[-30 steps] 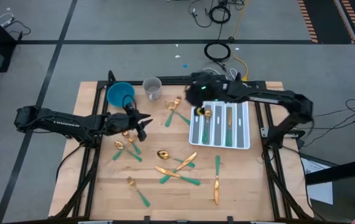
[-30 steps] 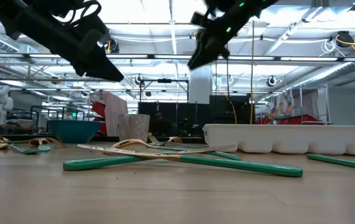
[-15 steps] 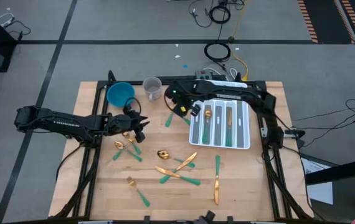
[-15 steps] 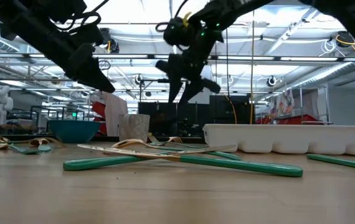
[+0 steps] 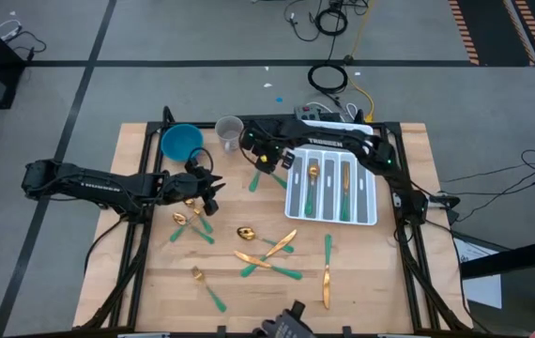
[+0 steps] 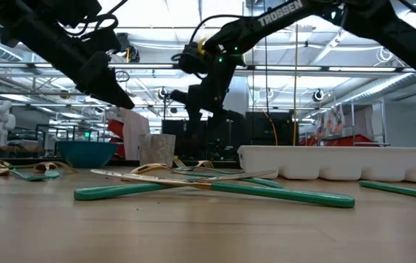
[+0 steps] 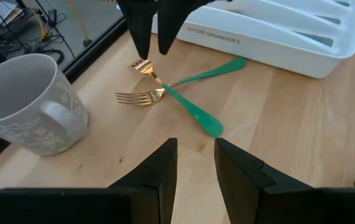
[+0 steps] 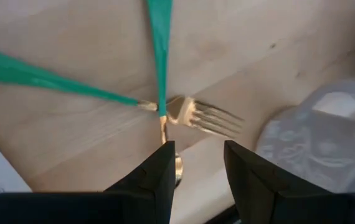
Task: Sort silverware
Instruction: Put the green fork into the white silverware organizer
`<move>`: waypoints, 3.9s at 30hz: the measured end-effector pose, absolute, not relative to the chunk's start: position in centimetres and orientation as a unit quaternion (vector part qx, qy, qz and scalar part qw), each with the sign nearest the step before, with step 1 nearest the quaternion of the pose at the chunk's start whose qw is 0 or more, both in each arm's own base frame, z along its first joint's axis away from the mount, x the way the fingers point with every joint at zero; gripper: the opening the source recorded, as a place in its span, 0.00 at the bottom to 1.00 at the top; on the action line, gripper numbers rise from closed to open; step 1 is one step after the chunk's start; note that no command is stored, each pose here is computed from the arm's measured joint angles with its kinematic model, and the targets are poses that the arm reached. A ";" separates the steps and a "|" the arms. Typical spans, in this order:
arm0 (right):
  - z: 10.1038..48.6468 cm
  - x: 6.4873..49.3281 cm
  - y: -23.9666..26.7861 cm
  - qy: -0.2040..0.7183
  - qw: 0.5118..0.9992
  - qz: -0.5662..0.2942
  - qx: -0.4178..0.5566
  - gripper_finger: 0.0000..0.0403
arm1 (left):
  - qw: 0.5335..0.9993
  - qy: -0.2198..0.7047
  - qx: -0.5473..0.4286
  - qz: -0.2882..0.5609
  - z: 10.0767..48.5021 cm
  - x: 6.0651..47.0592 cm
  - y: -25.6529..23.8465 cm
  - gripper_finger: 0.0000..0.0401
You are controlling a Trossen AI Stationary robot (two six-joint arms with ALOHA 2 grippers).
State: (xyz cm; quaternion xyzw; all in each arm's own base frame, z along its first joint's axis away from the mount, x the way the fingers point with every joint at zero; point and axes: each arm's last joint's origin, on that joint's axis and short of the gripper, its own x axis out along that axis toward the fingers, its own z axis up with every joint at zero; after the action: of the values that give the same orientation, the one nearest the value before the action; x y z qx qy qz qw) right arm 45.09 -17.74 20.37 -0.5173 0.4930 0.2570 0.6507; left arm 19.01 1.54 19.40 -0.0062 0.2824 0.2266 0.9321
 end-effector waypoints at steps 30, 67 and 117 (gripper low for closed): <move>15.9 44.8 -20.8 0.510 0.606 0.307 -0.527 0.32 | 0.926 0.291 0.010 0.240 19.3 18.9 1.6 0.29; 24.1 43.4 -16.0 0.570 0.497 0.256 -0.602 0.00 | 0.923 0.300 0.012 0.242 19.1 18.8 1.7 0.29; 22.0 40.0 -11.4 0.611 0.413 0.390 -0.552 0.00 | 0.917 0.315 0.017 0.245 18.0 18.3 1.7 0.29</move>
State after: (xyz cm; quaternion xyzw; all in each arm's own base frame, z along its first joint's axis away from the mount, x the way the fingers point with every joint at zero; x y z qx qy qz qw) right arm 40.05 -11.43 21.99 -0.5516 0.6109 0.3896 0.4133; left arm 18.26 1.66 17.98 0.0167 0.3152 0.2445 0.9169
